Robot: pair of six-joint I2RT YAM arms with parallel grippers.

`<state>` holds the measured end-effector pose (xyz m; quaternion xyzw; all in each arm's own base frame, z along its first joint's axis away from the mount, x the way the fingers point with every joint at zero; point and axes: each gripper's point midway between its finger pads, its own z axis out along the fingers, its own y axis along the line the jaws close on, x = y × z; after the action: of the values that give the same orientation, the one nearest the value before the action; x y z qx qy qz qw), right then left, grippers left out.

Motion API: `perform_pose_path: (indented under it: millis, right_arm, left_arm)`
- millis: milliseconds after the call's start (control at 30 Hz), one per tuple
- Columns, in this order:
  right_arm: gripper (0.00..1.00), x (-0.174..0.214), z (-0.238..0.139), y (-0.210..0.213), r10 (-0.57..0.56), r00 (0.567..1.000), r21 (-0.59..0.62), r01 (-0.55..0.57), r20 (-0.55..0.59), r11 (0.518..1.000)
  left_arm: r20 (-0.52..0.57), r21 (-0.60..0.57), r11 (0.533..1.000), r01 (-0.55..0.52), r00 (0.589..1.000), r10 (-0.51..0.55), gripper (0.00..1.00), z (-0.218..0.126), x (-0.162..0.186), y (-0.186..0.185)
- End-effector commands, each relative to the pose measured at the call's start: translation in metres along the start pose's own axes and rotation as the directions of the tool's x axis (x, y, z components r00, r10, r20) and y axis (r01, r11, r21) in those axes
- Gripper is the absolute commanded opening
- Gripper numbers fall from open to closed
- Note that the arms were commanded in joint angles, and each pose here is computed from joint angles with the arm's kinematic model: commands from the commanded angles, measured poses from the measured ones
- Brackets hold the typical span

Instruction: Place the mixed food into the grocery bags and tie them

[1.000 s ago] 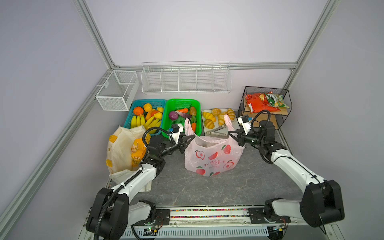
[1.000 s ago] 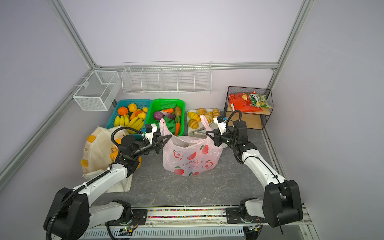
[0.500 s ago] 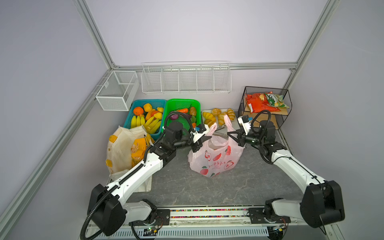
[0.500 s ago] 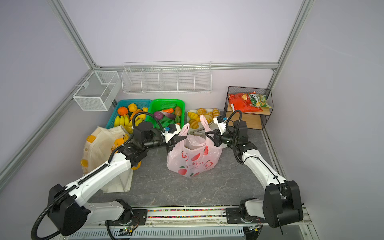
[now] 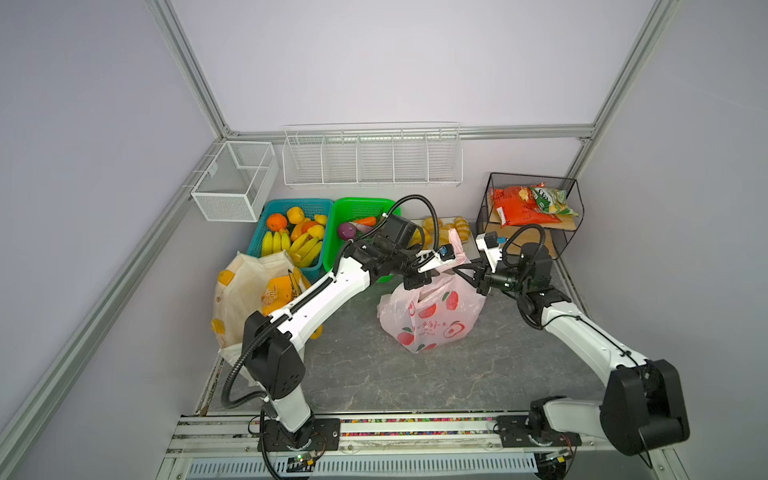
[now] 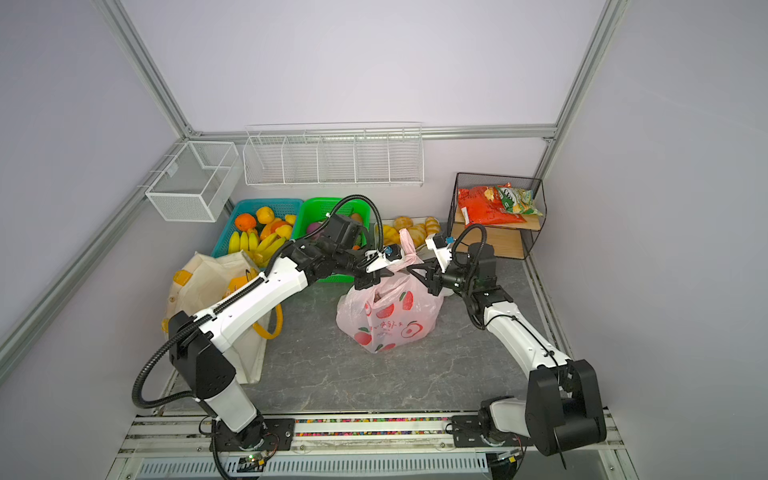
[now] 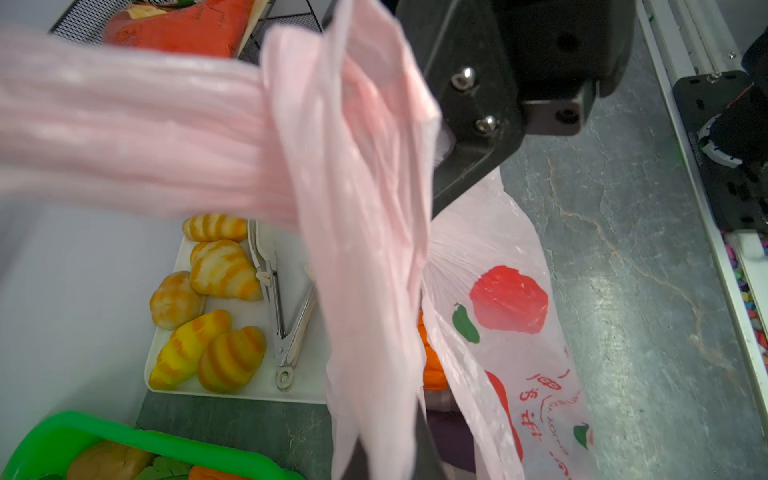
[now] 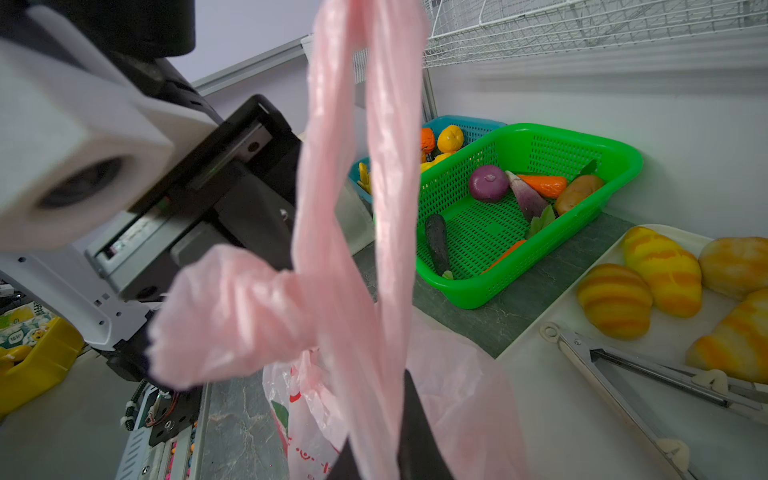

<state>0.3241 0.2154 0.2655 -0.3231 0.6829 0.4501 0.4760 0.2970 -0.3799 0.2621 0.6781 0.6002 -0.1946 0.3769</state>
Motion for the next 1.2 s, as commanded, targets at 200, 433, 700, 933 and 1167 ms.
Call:
perform_pose_path:
  millis: [200, 433, 700, 933, 1167]
  right_arm:
    - [0.28, 0.001, -0.001, 0.010, -0.061, 0.997, -0.058, 0.063, 0.044, 0.996]
    - [0.44, 0.001, -0.002, 0.011, -0.070, 0.996, -0.056, 0.072, 0.051, 0.996]
    - [0.47, -0.008, -0.001, 0.011, -0.073, 0.994, -0.043, 0.077, 0.084, 0.996]
    - [0.47, -0.011, 0.003, 0.015, -0.074, 0.993, -0.055, 0.079, 0.089, 0.995]
    - [0.34, -0.007, 0.007, 0.012, -0.061, 0.995, -0.049, 0.065, 0.078, 0.997]
  left_arm:
    - [-0.053, 0.058, 0.997, -0.058, 0.997, 0.061, 0.00, 0.009, -0.001, -0.002]
    - [-0.070, 0.057, 0.995, -0.078, 0.994, 0.082, 0.00, 0.018, -0.005, 0.000]
    - [-0.049, 0.089, 0.992, -0.088, 0.994, 0.093, 0.03, 0.025, -0.009, -0.005]
    - [-0.059, 0.091, 0.992, -0.089, 0.994, 0.094, 0.06, 0.030, -0.007, -0.003]
    - [-0.050, 0.093, 0.992, -0.089, 0.994, 0.094, 0.08, 0.032, -0.010, -0.001]
